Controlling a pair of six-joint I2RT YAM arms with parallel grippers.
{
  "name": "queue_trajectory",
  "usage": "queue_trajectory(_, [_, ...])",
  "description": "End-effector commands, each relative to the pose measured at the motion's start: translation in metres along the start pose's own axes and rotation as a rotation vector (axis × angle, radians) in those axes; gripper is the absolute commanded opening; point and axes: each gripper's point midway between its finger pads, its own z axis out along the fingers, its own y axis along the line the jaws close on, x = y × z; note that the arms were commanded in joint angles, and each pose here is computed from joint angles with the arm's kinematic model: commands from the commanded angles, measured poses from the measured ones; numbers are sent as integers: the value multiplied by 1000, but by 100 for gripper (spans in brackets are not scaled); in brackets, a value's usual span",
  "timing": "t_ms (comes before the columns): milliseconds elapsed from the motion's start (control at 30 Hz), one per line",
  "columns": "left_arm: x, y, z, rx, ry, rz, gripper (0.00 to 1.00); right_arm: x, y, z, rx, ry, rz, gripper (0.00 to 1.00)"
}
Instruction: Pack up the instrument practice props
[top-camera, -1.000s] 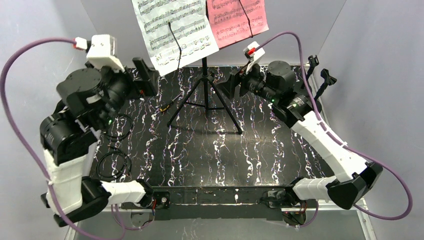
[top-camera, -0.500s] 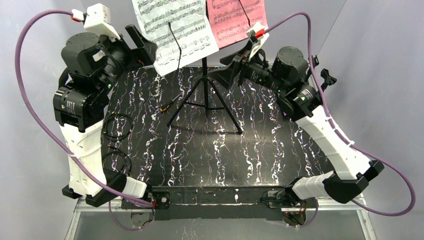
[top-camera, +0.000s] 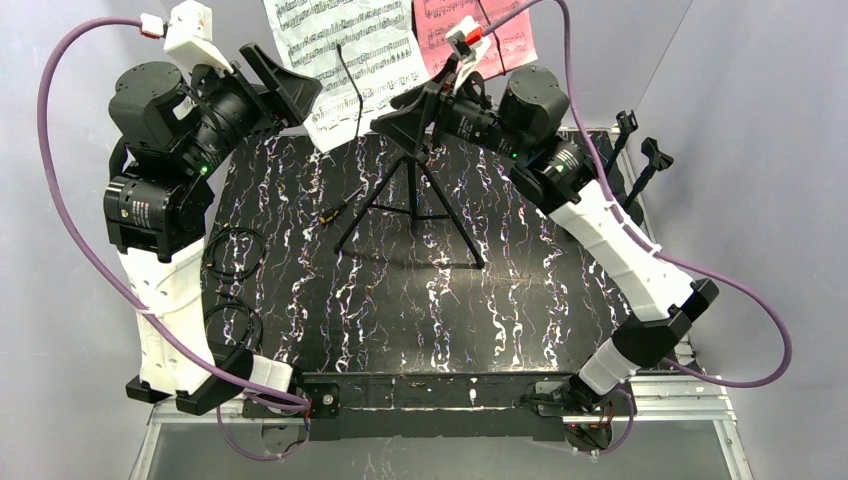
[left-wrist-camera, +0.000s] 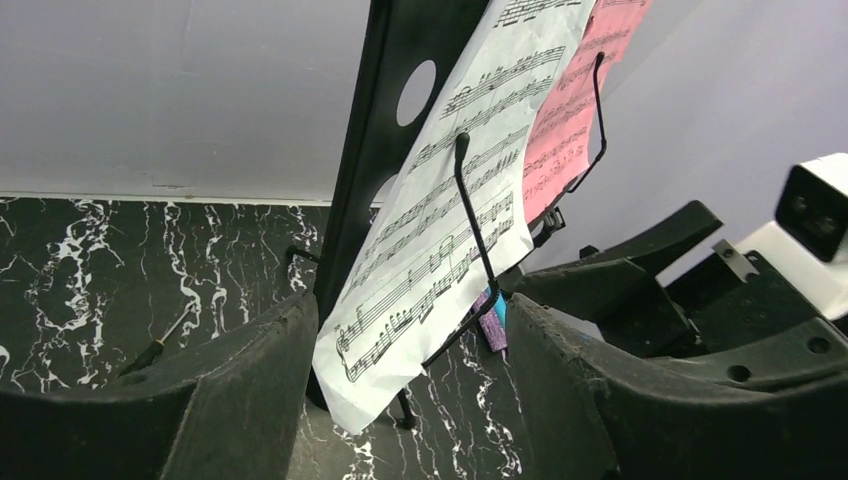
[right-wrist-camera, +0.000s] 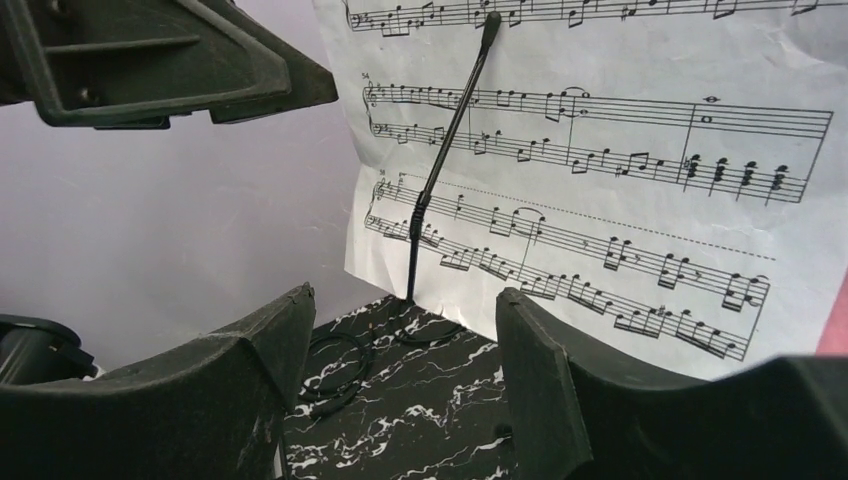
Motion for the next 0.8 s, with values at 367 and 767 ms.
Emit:
queue_trajectory(367, [-14, -12, 4, 72, -44, 14, 64, -38, 1, 33, -35, -125, -12, 73])
queue_trajectory(767, [-16, -26, 13, 154, -40, 13, 64, -39, -4, 45, -45, -136, -26, 71])
